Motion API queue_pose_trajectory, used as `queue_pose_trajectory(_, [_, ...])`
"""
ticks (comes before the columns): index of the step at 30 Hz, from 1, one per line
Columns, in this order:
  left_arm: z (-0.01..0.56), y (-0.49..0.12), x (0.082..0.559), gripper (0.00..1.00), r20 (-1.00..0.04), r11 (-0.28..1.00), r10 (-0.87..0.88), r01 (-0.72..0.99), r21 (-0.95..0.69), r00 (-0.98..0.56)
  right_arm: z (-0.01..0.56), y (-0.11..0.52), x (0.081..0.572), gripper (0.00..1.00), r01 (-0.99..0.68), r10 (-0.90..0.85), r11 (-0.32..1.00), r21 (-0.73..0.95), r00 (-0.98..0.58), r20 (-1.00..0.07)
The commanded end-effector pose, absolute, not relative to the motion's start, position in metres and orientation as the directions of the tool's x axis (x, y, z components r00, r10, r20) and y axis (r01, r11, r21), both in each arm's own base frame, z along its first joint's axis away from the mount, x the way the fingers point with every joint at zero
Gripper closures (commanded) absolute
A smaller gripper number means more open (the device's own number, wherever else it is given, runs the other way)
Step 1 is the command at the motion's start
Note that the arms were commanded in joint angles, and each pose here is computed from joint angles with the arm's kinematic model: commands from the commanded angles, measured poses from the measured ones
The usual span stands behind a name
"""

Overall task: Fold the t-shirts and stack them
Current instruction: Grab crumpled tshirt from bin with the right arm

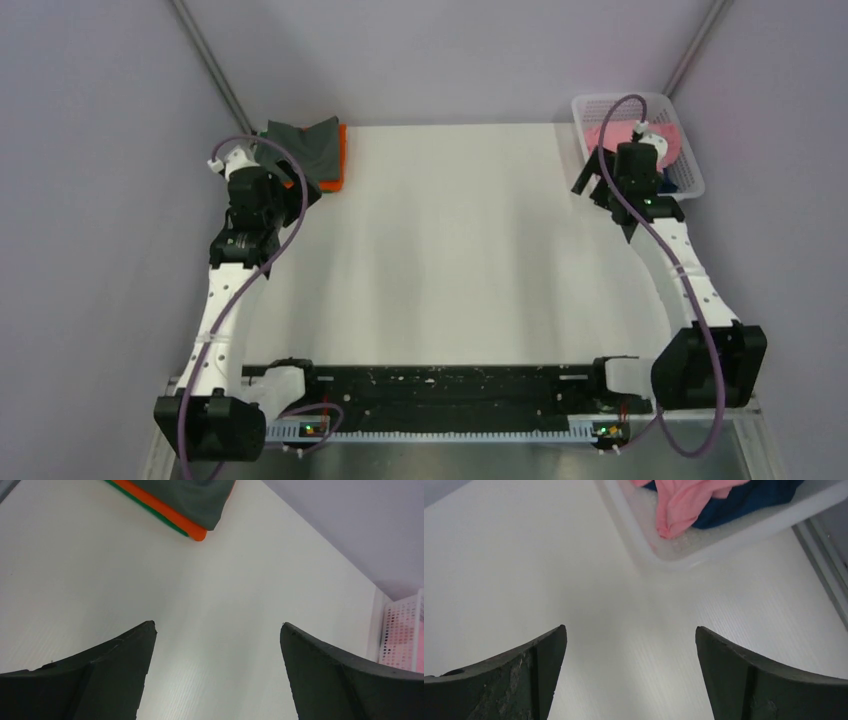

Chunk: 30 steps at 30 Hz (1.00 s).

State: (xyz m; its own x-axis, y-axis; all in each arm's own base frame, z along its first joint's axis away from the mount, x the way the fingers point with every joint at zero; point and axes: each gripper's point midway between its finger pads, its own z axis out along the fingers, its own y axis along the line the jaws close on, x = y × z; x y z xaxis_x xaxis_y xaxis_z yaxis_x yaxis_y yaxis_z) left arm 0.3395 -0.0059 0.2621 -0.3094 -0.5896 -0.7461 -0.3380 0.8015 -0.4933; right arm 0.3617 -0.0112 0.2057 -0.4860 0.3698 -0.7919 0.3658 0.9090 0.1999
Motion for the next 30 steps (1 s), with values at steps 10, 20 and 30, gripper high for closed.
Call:
queue_pose_trajectory(10, [0.289,0.002,0.366,0.01,-0.732,0.727,-0.667,-0.334,-0.600,-0.138,0.260,-0.081,0.518,0.01,0.354,0.318,0.916,0.191,-0.347,-0.882])
queue_pose_trajectory(20, [0.278,0.011,0.356,0.01,-0.763,0.746,-0.628,-0.400,-0.532,-0.154,0.188,-0.172,0.598,0.04,0.477,0.473,0.835,0.275,-0.368,-0.800])
queue_pose_trajectory(30, [0.262,0.014,0.364,0.01,-0.769,0.758,-0.607,-0.435,-0.486,-0.198,0.120,-0.179,0.627,0.30,0.450,0.509,0.837,0.311,-0.432,-0.744])
